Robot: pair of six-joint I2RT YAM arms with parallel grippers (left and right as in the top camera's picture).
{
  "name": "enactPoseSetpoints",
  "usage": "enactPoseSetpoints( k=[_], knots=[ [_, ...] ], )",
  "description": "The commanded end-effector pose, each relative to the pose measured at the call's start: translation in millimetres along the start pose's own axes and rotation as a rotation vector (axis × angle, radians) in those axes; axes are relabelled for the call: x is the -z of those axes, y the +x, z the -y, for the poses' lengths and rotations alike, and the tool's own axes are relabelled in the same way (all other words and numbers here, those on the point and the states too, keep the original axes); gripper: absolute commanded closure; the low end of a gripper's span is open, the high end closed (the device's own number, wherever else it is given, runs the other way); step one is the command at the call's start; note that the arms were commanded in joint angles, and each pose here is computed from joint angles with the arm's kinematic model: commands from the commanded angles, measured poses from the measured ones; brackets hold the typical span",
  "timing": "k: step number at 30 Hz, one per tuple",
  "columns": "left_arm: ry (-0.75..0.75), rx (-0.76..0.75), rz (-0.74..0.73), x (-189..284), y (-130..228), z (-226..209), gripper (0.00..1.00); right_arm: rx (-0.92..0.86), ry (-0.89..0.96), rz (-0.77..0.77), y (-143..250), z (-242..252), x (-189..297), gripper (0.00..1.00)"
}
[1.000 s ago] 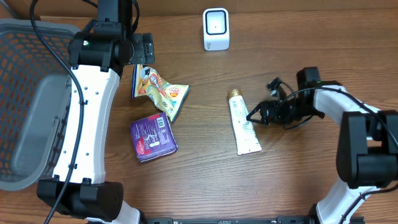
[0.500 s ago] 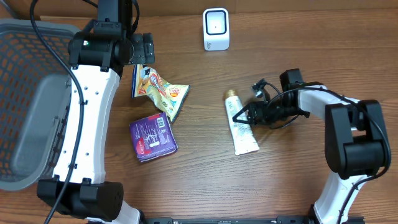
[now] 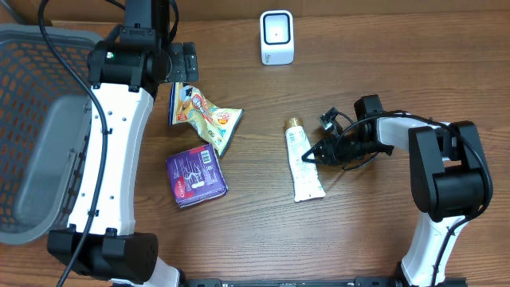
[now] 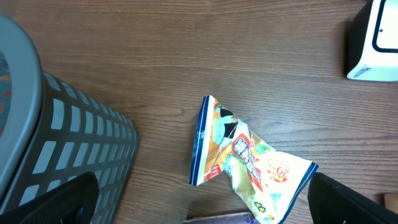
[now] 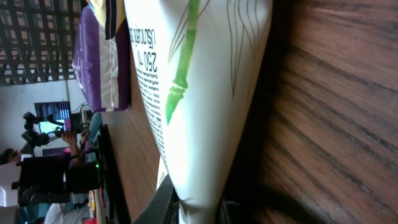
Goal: Scan the item barcode
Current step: 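Grasp the tube body with the right gripper, then lift the white-green tube and hold it in front of the scanner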
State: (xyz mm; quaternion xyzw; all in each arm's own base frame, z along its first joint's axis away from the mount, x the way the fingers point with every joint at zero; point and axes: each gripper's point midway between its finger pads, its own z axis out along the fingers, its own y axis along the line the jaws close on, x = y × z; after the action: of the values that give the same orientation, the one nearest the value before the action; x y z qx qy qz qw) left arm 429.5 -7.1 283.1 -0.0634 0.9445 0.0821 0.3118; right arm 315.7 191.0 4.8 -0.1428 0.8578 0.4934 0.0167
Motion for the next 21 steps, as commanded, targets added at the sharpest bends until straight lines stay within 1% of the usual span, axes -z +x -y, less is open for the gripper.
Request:
enactPoseSetpoints(
  k=[1,7,10,15,21],
  knots=[
    [-0.011,-0.008,0.028,7.7,-7.0,-5.1,0.0,-0.059,0.151,-0.102,32.9,39.5,-12.6,0.96],
    [-0.011,-0.008,0.028,7.7,-7.0,-5.1,0.0,-0.062,0.052,-0.097,25.4,11.0,-6.9,0.96],
    [-0.012,-0.008,0.028,7.7,-7.0,-5.3,0.0,-0.014,0.005,-0.08,14.3,-14.9,4.1,0.96],
    [-0.012,-0.007,0.028,7.7,-7.0,-5.5,0.0,0.047,0.013,-0.043,-4.0,-49.9,26.6,0.96],
    [-0.011,-0.008,0.028,7.7,-7.0,-5.1,0.0,0.175,-0.026,0.044,-29.4,-116.1,62.1,0.96]
  ],
)
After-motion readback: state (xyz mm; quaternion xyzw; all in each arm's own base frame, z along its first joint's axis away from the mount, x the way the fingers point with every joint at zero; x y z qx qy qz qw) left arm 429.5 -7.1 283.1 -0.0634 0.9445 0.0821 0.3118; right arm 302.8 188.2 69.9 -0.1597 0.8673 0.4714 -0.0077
